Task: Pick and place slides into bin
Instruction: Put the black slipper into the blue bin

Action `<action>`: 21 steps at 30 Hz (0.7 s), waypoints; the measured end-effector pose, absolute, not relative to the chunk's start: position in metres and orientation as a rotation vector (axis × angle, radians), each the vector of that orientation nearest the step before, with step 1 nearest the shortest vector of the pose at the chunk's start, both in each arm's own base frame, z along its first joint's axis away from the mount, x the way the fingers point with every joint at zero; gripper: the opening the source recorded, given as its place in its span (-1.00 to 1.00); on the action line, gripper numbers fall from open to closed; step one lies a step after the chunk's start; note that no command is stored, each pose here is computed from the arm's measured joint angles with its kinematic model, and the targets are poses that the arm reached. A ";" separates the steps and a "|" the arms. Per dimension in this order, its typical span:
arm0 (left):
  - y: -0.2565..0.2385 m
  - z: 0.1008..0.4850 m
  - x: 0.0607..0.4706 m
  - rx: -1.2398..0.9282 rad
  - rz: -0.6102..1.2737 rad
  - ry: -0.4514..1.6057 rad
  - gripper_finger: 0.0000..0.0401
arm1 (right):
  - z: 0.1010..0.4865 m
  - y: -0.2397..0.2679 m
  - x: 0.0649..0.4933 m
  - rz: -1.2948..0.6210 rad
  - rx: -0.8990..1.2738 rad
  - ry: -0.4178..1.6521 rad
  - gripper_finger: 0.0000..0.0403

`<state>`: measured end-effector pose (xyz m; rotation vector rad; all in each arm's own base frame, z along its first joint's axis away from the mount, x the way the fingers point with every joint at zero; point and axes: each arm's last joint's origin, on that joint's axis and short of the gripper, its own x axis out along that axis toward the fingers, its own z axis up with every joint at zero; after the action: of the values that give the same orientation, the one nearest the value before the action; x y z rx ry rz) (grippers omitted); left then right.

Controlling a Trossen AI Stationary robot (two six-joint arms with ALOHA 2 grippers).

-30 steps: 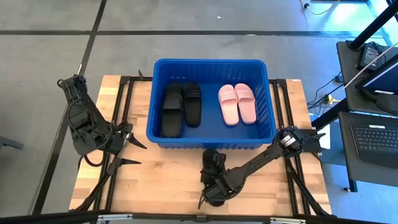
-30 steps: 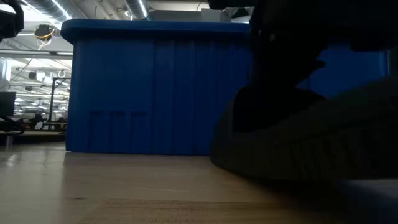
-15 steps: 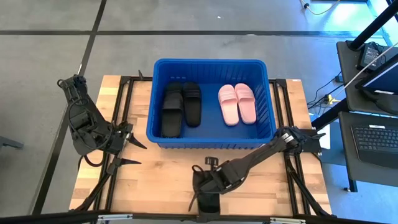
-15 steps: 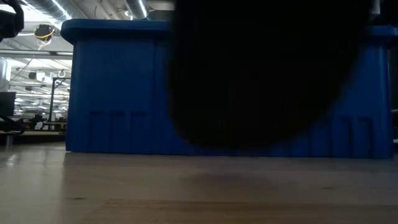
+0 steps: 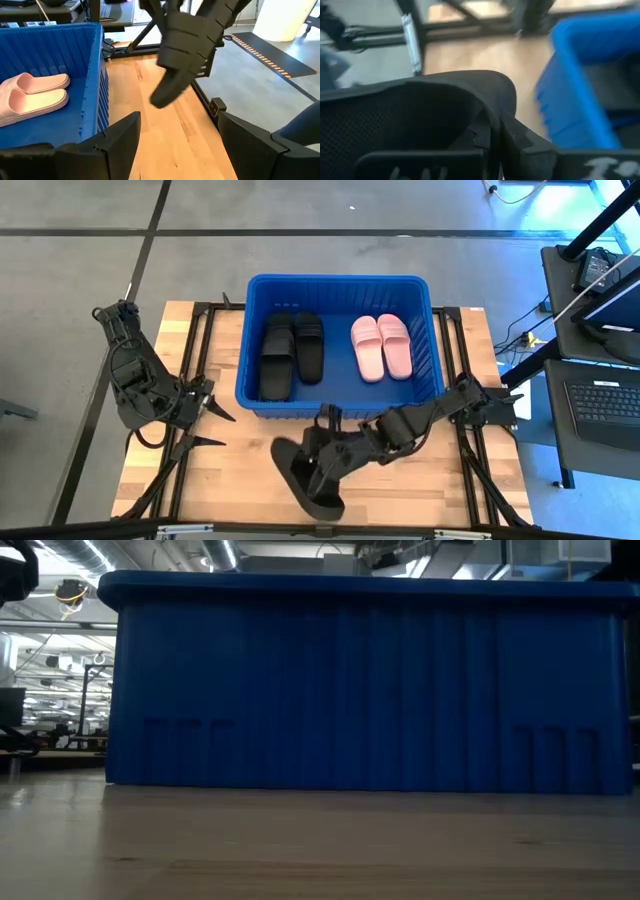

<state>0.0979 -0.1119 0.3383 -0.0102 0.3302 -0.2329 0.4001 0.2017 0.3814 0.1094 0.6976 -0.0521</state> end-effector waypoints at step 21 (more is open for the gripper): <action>-0.109 0.337 0.098 0.016 -0.158 0.318 0.30 | 0.385 0.055 0.420 -0.726 -0.486 0.784 -0.91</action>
<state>0.0981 -0.1093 0.3373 0.0162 0.3182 -0.1585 0.4199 0.0550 0.3850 -0.4857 0.7838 -0.7257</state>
